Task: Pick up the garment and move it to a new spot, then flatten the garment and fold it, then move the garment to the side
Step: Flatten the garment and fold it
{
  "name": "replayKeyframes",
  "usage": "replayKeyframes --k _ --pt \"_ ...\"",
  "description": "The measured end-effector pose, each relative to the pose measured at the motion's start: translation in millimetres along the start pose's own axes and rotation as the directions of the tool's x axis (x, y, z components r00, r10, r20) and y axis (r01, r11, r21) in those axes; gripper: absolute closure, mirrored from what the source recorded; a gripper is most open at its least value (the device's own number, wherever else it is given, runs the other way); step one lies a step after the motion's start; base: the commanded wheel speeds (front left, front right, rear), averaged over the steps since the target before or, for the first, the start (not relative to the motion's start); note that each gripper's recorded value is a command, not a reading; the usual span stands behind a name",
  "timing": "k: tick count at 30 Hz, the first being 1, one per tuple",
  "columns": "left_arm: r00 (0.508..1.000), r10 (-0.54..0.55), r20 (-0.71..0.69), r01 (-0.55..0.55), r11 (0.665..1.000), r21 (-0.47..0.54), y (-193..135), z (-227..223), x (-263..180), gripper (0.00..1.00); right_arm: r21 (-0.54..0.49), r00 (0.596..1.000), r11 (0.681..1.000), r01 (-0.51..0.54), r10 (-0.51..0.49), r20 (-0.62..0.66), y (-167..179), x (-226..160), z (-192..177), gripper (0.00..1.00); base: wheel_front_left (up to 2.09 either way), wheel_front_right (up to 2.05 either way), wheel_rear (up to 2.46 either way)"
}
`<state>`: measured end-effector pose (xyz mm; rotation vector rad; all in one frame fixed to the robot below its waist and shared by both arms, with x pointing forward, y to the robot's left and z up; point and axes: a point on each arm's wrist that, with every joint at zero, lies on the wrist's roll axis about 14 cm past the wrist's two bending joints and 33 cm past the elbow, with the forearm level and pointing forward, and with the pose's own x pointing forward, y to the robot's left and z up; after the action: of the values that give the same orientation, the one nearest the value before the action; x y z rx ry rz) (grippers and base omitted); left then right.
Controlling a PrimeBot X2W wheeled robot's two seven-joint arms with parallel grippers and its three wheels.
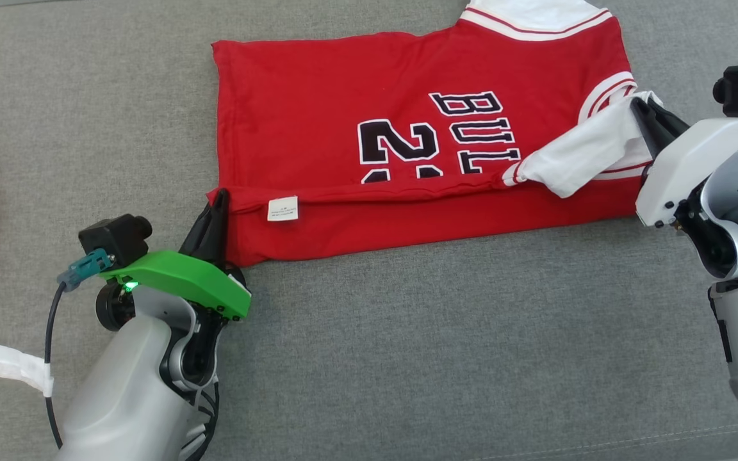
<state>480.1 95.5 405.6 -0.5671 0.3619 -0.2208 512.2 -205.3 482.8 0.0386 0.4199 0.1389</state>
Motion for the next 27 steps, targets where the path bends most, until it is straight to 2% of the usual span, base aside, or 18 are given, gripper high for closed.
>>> replayKeyframes --k 7,8,9,10,12,18,22,27 --pt "0.999 0.037 0.015 -0.037 0.999 -0.004 8.7 0.5 6.8 1.00 -0.010 1.000 1.000 0.003 -0.003 0.021 -3.0 15.4 2.8 1.00 0.00 0.00 0.00" --pt "0.999 0.041 0.015 -0.041 0.999 -0.005 9.6 0.3 7.6 0.93 -0.009 1.000 1.000 0.004 -0.003 0.019 -2.9 17.4 1.2 1.00 0.00 0.00 0.00" --pt "0.999 0.045 0.014 -0.045 0.999 -0.006 10.7 -0.2 8.2 0.65 -0.009 1.000 1.000 0.005 -0.005 0.019 -3.0 19.5 0.1 1.00 0.00 0.00 0.00" --pt "0.999 0.048 0.012 -0.048 0.999 -0.006 11.6 -0.8 8.7 0.00 -0.002 1.000 1.000 0.007 -0.007 0.018 -3.2 21.3 -0.8 1.00 0.00 0.00 0.00" --pt "0.998 0.053 0.018 -0.053 0.999 -0.006 13.1 -0.1 9.9 0.00 0.011 1.000 1.000 0.000 -0.001 0.030 0.3 25.4 -1.0 0.00 0.00 0.00 0.00" --pt "0.997 0.045 0.056 -0.046 0.999 0.019 12.0 8.8 9.3 0.00 0.016 0.997 1.000 -0.019 0.017 0.077 8.4 28.1 7.6 0.00 0.00 0.00 0.00" --pt "0.995 0.040 0.088 -0.047 0.996 0.074 14.2 16.4 -0.3 0.00 0.025 0.995 0.999 -0.021 0.019 0.099 8.2 20.8 14.4 0.00 0.00 0.00 0.00" --pt "0.995 0.044 0.085 -0.058 0.986 0.157 16.5 10.9 -19.5 0.00 0.043 0.999 0.999 0.019 -0.020 0.032 -6.4 3.5 -3.4 0.00 0.00 0.00 0.00"
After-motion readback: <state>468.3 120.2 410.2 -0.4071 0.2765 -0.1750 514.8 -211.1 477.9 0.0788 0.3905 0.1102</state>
